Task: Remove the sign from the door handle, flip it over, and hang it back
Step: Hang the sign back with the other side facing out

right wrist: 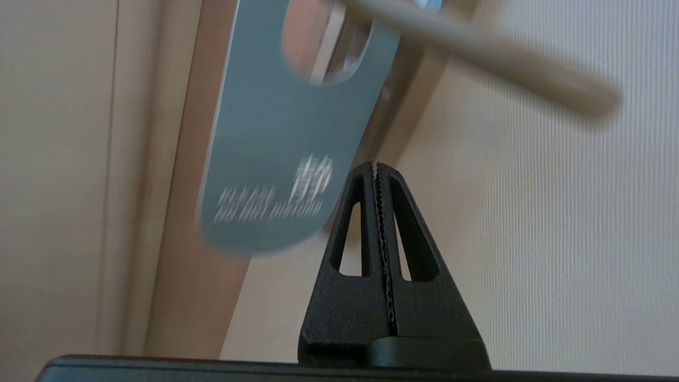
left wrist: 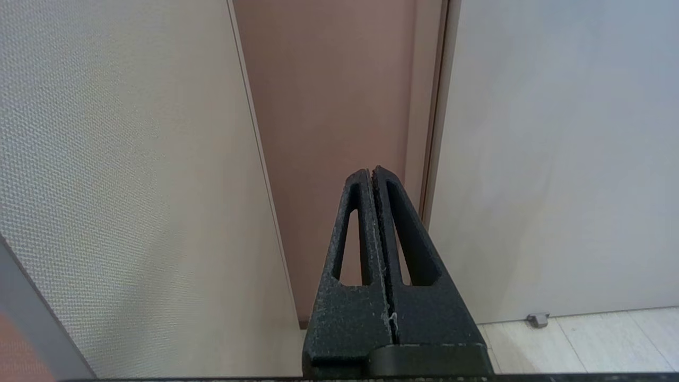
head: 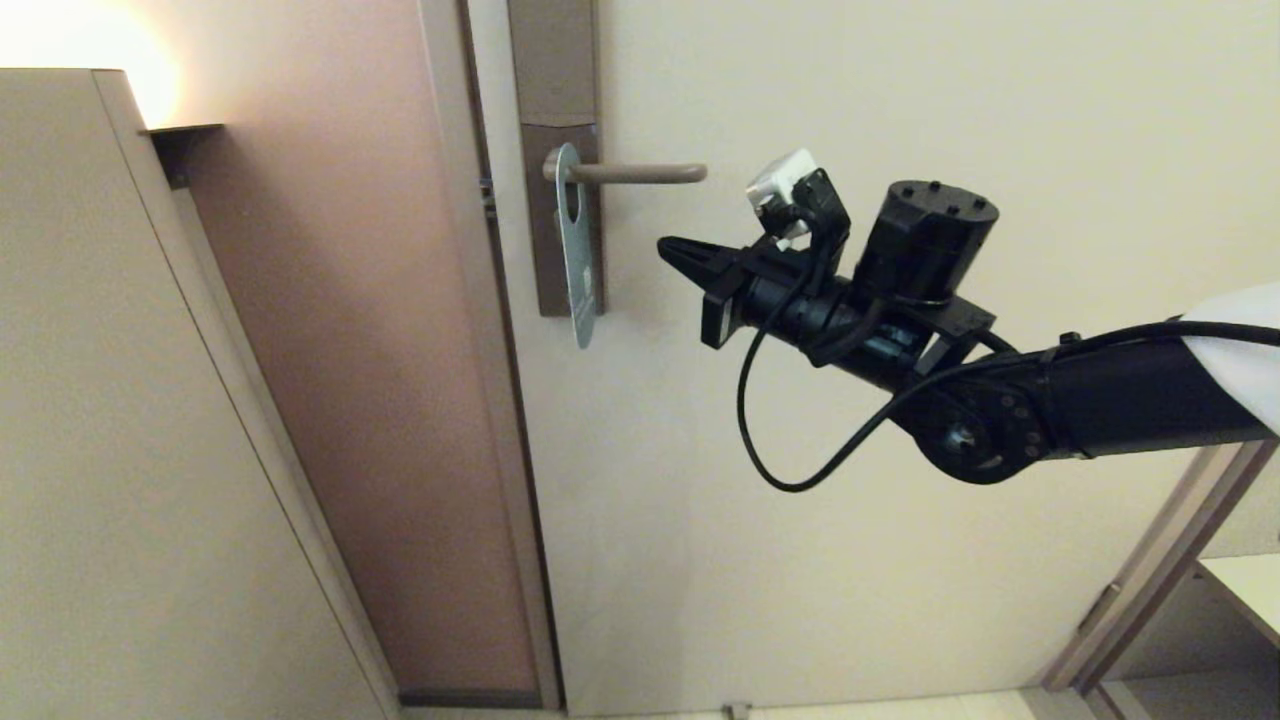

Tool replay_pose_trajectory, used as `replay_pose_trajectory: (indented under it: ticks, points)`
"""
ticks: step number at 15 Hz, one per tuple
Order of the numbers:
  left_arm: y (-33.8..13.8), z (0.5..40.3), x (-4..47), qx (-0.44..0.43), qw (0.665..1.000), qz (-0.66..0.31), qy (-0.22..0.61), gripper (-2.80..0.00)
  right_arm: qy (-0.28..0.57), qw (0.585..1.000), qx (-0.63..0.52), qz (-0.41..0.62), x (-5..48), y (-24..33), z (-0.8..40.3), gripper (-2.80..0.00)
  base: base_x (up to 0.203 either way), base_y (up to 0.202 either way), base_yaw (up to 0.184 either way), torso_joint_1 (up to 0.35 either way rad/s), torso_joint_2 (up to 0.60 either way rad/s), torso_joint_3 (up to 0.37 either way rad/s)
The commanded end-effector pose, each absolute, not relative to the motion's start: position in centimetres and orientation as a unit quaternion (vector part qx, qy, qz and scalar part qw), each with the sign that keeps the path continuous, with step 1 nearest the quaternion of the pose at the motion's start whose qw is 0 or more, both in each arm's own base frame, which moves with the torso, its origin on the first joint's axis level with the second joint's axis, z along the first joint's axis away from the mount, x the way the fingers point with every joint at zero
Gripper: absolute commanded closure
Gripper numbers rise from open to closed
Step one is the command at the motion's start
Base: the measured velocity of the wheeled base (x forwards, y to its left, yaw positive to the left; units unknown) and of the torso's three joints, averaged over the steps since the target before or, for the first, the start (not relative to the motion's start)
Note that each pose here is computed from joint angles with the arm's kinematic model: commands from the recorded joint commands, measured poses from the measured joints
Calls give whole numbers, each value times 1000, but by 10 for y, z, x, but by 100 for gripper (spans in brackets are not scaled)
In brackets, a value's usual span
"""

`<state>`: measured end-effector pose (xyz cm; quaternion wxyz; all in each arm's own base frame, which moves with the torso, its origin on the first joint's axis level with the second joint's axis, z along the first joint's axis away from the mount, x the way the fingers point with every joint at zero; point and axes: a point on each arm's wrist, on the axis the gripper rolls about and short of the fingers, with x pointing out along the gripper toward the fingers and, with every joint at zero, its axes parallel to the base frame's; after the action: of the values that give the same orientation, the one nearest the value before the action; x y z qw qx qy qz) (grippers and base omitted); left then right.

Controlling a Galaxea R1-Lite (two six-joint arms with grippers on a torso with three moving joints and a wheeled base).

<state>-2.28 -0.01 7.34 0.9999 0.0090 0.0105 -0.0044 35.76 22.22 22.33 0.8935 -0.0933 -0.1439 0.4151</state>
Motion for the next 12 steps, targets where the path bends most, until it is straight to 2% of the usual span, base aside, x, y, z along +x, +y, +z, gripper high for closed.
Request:
replay_pose_trajectory:
  ticks: [1, 12]
  points:
    - [0, 73, -23, 9, 1000, -4, 10, 0, -155, 888, -92, 422, 372, 240, 215, 0, 0, 0, 0, 0, 0, 0]
    - [0, 73, -23, 9, 1000, -4, 10, 0, -206, 860, -81, 459, 395, 298, 201, 0, 0, 0, 0, 0, 0, 0]
